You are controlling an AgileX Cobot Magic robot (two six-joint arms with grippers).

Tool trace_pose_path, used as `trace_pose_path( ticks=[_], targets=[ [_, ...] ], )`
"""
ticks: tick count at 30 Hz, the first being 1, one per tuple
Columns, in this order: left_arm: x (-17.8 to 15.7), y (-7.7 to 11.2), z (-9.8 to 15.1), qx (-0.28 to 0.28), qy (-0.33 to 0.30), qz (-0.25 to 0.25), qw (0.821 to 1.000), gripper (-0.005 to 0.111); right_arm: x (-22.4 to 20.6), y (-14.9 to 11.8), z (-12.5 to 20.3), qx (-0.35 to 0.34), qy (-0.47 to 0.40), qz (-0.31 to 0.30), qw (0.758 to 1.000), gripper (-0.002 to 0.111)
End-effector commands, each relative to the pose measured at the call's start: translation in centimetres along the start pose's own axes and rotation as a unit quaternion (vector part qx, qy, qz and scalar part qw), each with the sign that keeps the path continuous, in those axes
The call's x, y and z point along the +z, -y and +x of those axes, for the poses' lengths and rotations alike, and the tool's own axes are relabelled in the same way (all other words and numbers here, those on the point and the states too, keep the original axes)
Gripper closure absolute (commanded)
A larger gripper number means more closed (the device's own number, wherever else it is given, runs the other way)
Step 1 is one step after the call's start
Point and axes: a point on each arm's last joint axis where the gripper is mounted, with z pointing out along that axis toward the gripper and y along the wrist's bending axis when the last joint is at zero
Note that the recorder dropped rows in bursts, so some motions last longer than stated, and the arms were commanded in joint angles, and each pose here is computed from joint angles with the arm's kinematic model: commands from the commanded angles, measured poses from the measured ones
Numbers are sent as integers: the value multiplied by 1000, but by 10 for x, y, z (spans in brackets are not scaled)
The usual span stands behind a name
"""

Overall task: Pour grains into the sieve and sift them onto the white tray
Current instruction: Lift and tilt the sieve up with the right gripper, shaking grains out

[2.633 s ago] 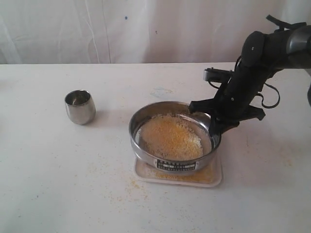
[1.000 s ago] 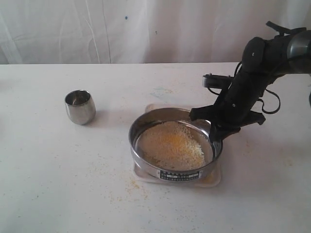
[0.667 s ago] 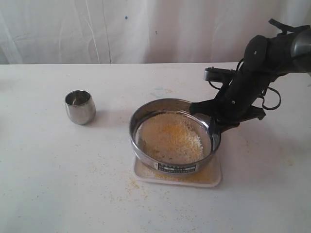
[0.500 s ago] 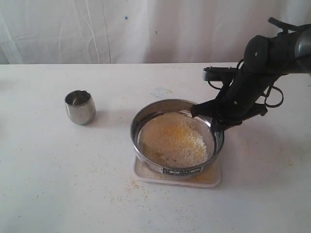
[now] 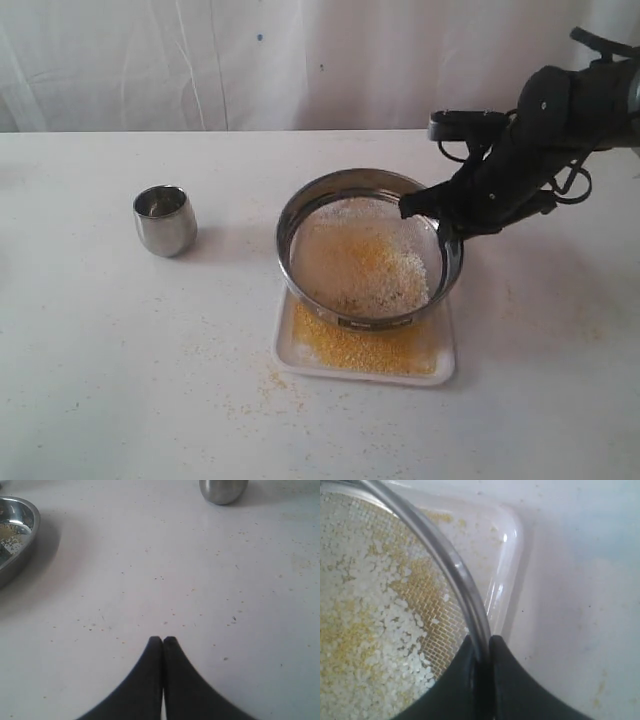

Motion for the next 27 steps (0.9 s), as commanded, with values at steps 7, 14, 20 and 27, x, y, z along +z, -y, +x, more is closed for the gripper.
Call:
trace_pose_path(
  ticks=[7,14,20,27],
  targets=[
    [0,1,3,0,-12,3,1000,107,-7,0,-5,34,26,-7,999,108],
    [0,1,3,0,-12,3,1000,107,-3,3,-4,5,41,8,999,108],
    [0,1,3,0,-12,3,1000,107,-7,-1,22,25,-93,-12,995,108],
    [0,1,3,0,-12,3,1000,107,-6,1,-5,50,59,-4,997,108]
  ],
)
